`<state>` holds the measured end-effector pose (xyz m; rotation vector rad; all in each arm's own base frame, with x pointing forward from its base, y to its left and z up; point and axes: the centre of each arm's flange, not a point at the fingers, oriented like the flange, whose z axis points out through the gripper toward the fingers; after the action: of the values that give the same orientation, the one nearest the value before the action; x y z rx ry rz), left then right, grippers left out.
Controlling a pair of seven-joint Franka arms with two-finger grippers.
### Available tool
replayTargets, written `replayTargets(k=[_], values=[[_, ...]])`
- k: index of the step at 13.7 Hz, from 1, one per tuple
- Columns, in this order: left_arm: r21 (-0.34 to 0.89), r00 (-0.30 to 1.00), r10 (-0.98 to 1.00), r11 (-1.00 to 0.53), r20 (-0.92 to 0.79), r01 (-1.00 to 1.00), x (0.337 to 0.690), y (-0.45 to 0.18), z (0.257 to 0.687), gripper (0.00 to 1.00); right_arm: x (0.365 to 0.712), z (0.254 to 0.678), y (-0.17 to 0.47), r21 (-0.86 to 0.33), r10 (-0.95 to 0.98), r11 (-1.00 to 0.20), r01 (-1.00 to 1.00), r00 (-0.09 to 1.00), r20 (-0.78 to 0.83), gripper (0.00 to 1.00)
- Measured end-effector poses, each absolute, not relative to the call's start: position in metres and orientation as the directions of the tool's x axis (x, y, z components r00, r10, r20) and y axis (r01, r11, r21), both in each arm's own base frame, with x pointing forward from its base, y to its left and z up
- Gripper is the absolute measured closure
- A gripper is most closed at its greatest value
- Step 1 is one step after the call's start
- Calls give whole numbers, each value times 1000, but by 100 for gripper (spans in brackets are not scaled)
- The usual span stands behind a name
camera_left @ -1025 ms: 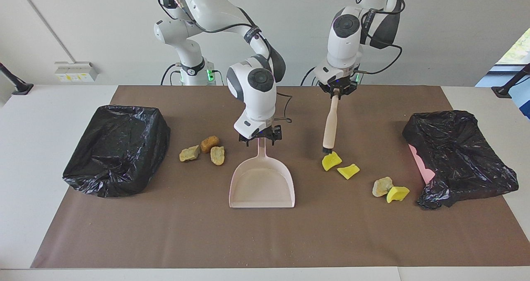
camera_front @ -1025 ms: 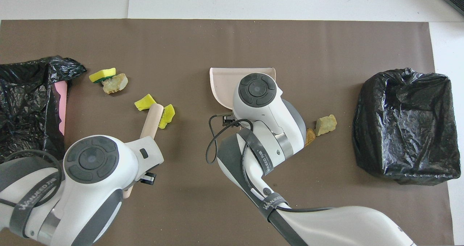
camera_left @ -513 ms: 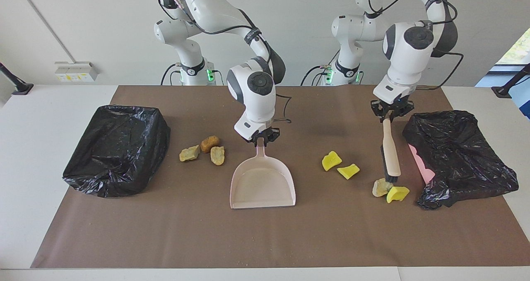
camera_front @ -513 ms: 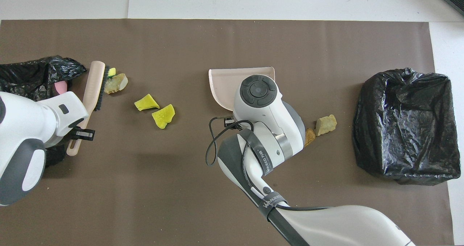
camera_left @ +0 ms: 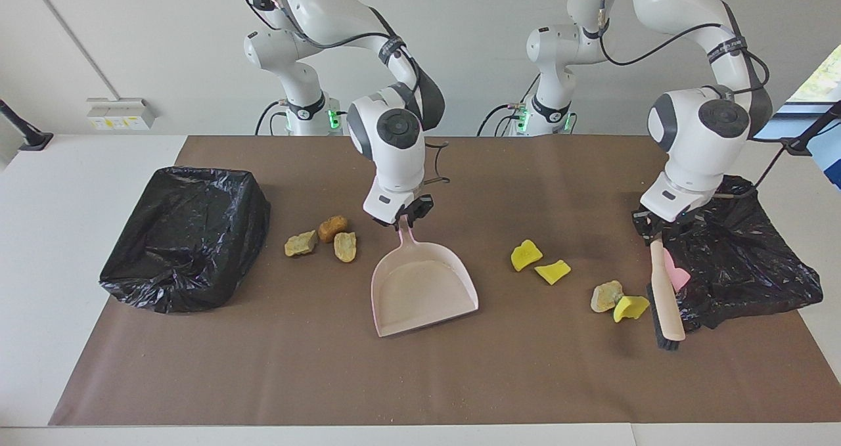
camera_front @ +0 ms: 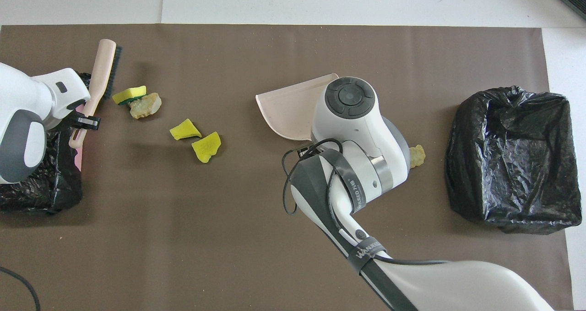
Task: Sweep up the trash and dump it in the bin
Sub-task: 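Move the brush to the yellow pieces while the right gripper slides the dustpan, then sweep the yellow pieces into the dustpan with the brush in the left gripper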
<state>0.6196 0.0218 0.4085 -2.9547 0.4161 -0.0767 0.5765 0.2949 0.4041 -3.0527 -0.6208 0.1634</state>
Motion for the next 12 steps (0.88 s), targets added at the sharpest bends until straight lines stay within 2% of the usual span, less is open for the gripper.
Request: replayTargets(k=[2, 5, 7, 12], values=[[-159, 955, -296, -944, 8, -291, 623, 40, 398, 73, 573, 430, 274, -67, 549, -836, 545, 830, -96, 69], [-145, 950, -311, -939, -26, -311, 615, 36, 385, 73, 549, 423, 270, -57, 753, -655, 754, 644, -134, 69], [-128, 944, -324, -935, -62, -329, 599, 27, 371, 73, 530, 409, 274, -37, 812, -572, 819, 560, -165, 69], [-107, 915, -389, -910, -107, -400, 558, -15, 361, 73, 489, 390, 305, -21, 869, -472, 882, 461, -181, 69]])
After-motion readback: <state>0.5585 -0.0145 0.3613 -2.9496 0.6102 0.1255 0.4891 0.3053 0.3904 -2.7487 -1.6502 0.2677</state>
